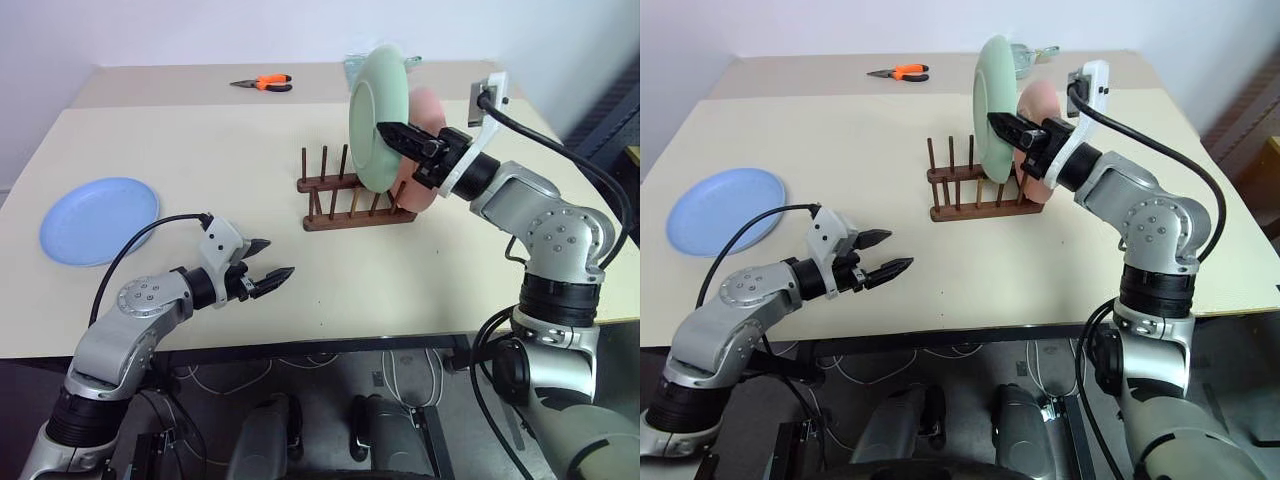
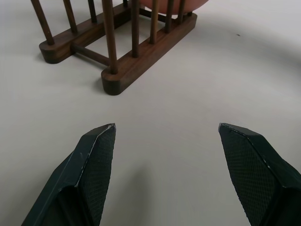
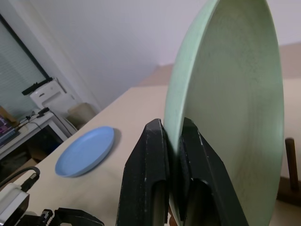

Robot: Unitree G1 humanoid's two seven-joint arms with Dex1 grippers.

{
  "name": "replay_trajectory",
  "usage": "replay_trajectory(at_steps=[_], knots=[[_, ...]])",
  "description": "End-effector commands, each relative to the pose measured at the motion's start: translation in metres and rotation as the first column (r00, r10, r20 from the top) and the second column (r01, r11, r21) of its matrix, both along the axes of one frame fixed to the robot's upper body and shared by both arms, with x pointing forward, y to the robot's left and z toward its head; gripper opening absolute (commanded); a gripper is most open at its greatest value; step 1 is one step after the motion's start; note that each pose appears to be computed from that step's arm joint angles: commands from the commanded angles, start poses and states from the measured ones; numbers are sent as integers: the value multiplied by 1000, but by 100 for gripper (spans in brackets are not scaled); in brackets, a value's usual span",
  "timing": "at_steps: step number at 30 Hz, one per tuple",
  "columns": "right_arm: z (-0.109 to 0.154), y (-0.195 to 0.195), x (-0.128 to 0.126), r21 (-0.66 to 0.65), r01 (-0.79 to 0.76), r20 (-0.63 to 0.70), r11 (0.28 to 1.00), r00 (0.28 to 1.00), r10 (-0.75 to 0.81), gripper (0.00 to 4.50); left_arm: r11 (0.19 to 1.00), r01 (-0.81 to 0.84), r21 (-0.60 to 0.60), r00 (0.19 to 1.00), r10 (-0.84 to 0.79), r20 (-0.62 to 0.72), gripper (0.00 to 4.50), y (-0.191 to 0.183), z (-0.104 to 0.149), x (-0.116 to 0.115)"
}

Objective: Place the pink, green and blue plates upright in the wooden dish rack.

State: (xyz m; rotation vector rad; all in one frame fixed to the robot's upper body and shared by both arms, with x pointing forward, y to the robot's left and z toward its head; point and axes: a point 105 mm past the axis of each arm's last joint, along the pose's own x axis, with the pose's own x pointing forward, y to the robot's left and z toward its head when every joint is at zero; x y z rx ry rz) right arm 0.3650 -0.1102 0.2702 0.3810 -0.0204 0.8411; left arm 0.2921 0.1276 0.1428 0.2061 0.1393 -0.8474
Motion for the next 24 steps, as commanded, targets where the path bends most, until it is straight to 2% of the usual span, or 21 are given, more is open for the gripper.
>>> replay_trajectory(at_steps=[1,3,4,6,9,12,13,14,16,17,18,19,20,21,24], knots=[[15,3,5,-14,23,55,1000,998,-22,72,1000,6,-25,1000,-5,25,363,-3,8,-4],[17,3,8,-45,46,87,998,995,-42,154,999,-3,-38,1000,4,26,416,-2,10,-3],[19,4,9,-111,77,155,991,986,-59,198,999,-16,-46,1000,17,25,446,-1,10,-2],[23,6,7,-226,146,310,963,948,-71,300,996,-37,-85,999,40,33,450,2,16,1],[34,6,1,-370,276,544,887,838,-34,300,966,-164,-198,981,180,70,450,18,35,16],[51,2,-5,-386,399,697,832,717,-21,300,828,-424,-367,873,481,77,450,63,63,44],[57,1,-7,-380,432,736,818,677,-15,300,755,-517,-403,806,588,67,450,81,69,53],[64,-1,-11,-368,454,770,811,638,-7,300,641,-639,-426,693,720,43,450,107,74,61],[73,6,-28,-378,410,802,830,592,72,300,276,-873,-403,312,950,-26,450,175,76,60],[72,10,-35,-393,378,803,838,585,113,327,125,-917,-379,153,987,-45,450,198,74,53],[69,16,-42,-416,332,793,846,588,159,354,1,-930,-367,29,997,-72,450,216,73,44],[65,21,-46,-433,297,782,851,593,191,379,-73,-929,-364,-37,994,-104,450,225,72,38],[60,27,-51,-446,256,768,858,601,220,436,-133,-930,-343,-88,986,-143,450,233,67,33],[56,32,-54,-453,224,756,863,609,239,444,-164,-932,-324,-109,977,-180,450,236,63,31],[39,46,-67,-489,115,706,865,635,315,444,-177,-949,-263,-85,941,-328,450,233,43,32]])
